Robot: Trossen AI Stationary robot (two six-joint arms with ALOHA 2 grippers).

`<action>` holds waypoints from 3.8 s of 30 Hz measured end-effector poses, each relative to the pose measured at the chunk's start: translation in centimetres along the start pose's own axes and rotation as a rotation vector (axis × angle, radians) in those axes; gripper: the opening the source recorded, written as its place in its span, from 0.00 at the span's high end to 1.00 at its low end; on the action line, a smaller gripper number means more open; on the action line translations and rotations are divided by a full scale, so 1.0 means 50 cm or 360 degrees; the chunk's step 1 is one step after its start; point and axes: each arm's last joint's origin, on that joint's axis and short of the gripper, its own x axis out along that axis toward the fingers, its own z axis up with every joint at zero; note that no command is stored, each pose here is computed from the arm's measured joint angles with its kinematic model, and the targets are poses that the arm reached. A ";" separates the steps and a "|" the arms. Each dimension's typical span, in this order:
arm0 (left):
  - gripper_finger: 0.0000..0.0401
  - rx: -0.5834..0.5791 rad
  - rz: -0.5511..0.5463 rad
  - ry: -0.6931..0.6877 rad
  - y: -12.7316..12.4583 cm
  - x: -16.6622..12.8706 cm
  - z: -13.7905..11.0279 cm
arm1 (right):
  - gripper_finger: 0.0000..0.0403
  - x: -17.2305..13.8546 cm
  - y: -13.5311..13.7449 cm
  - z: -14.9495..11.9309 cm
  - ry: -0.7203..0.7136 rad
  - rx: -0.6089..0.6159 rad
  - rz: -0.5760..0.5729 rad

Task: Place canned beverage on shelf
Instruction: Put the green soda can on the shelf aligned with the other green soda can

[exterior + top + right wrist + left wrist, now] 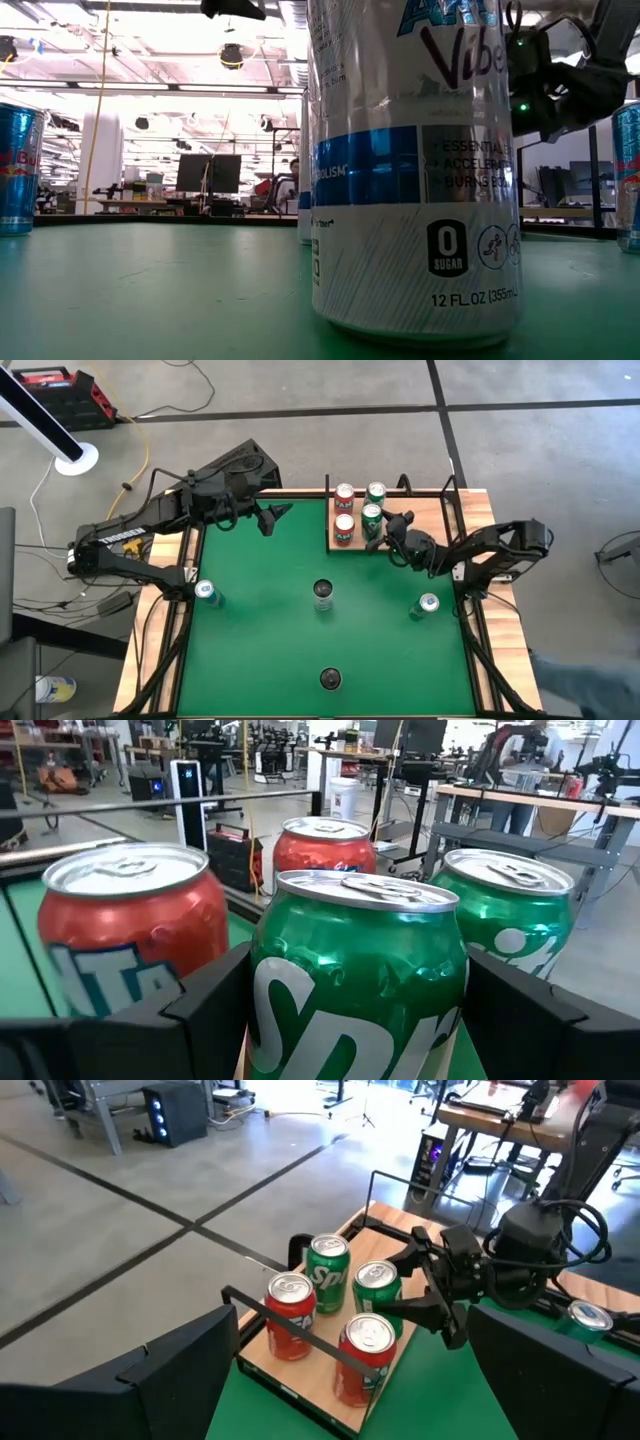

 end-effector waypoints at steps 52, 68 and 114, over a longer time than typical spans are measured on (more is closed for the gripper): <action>0.06 0.0185 -0.0078 0.0090 -0.002 0.002 -0.015 | 0.09 0.038 -0.050 0.380 0.1194 -0.0418 0.0802; 0.06 0.0212 -0.0212 0.0155 -0.007 0.011 -0.039 | 0.09 0.135 -0.028 0.321 0.1487 -0.0936 0.1125; 0.06 0.0233 -0.0114 0.0143 -0.004 0.012 -0.038 | 0.25 0.176 -0.067 0.279 0.1696 -0.0845 0.1012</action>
